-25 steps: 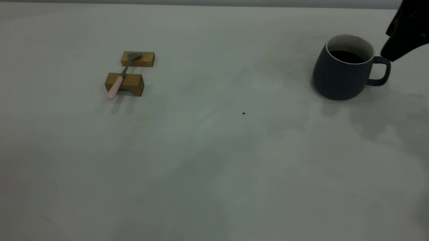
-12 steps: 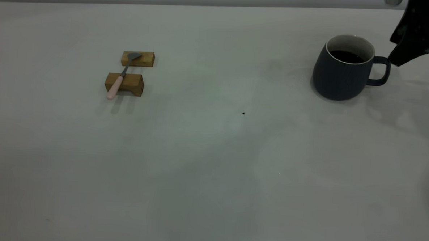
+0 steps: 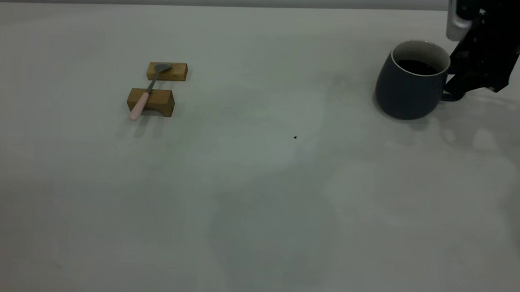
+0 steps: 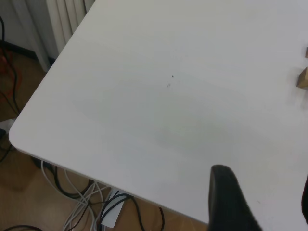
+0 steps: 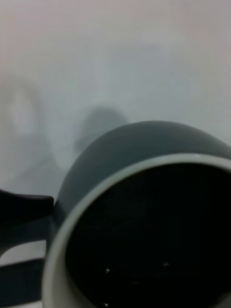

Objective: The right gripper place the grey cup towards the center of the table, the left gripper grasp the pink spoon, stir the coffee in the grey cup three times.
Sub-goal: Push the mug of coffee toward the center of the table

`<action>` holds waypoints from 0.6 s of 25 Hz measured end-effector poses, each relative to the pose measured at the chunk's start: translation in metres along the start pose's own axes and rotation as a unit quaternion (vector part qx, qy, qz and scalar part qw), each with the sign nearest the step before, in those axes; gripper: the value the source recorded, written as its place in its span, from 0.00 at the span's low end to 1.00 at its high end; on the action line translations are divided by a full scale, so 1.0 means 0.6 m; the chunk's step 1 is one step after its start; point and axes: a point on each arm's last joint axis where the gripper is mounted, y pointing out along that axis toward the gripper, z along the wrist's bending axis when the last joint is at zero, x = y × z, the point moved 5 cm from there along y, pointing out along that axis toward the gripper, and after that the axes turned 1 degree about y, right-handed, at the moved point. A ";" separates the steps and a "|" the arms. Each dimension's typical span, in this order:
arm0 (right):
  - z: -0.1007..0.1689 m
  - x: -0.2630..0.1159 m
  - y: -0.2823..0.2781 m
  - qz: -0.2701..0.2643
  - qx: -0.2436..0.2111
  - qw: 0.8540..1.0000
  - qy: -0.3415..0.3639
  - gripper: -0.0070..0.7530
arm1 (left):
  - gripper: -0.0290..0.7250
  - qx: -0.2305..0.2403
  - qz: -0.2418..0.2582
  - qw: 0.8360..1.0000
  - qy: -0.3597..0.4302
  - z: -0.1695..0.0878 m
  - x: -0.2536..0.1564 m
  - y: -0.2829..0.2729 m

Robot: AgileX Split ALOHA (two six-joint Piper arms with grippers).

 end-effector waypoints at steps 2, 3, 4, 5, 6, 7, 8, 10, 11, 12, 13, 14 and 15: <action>0.003 0.009 0.009 -0.011 -0.002 1.000 0.006 0.72 | 0.63 0.000 0.000 1.000 0.000 0.000 0.000 0.000; 0.005 0.018 0.014 -0.015 -0.003 1.000 0.009 0.72 | 0.63 0.000 0.000 1.000 0.000 0.000 0.000 0.000; 0.008 0.029 0.018 -0.020 -0.004 1.000 0.010 0.72 | 0.63 0.000 0.000 1.000 0.000 0.000 0.000 0.000; 0.012 0.041 0.023 -0.024 -0.002 1.000 0.008 0.72 | 0.63 0.000 0.000 1.000 0.000 0.000 0.000 0.000; 0.015 0.051 0.027 -0.026 -0.002 1.000 0.005 0.72 | 0.63 0.000 0.000 1.000 0.000 0.000 0.000 0.000; 0.019 0.063 0.031 -0.029 0.000 1.000 0.003 0.72 | 0.63 0.000 0.000 1.000 0.000 0.000 0.000 0.000; 0.025 0.074 0.035 -0.031 0.003 1.000 -0.004 0.72 | 0.63 0.000 0.000 1.000 0.000 0.000 0.000 0.000; 0.034 0.094 0.041 -0.035 0.009 0.999 -0.018 0.72 | 0.63 0.000 0.000 1.000 0.000 0.000 0.000 0.000; 0.039 0.104 0.043 -0.037 0.011 0.999 -0.025 0.72 | 0.63 0.000 0.000 1.000 0.000 0.000 0.000 0.000; 0.044 0.115 0.046 -0.039 0.013 0.999 -0.033 0.72 | 0.63 0.000 0.000 1.000 0.000 0.000 0.000 0.000; 0.049 0.124 0.048 -0.040 0.014 0.998 -0.039 0.72 | 0.63 0.000 0.000 1.000 0.000 0.000 0.000 0.000; 0.054 0.136 0.050 -0.042 0.016 0.998 -0.047 0.72 | 0.63 0.000 0.000 1.000 0.000 0.000 0.000 0.000; 0.060 0.148 0.053 -0.044 0.018 0.997 -0.055 0.72 | 0.63 0.000 0.000 1.000 0.000 0.000 0.000 0.000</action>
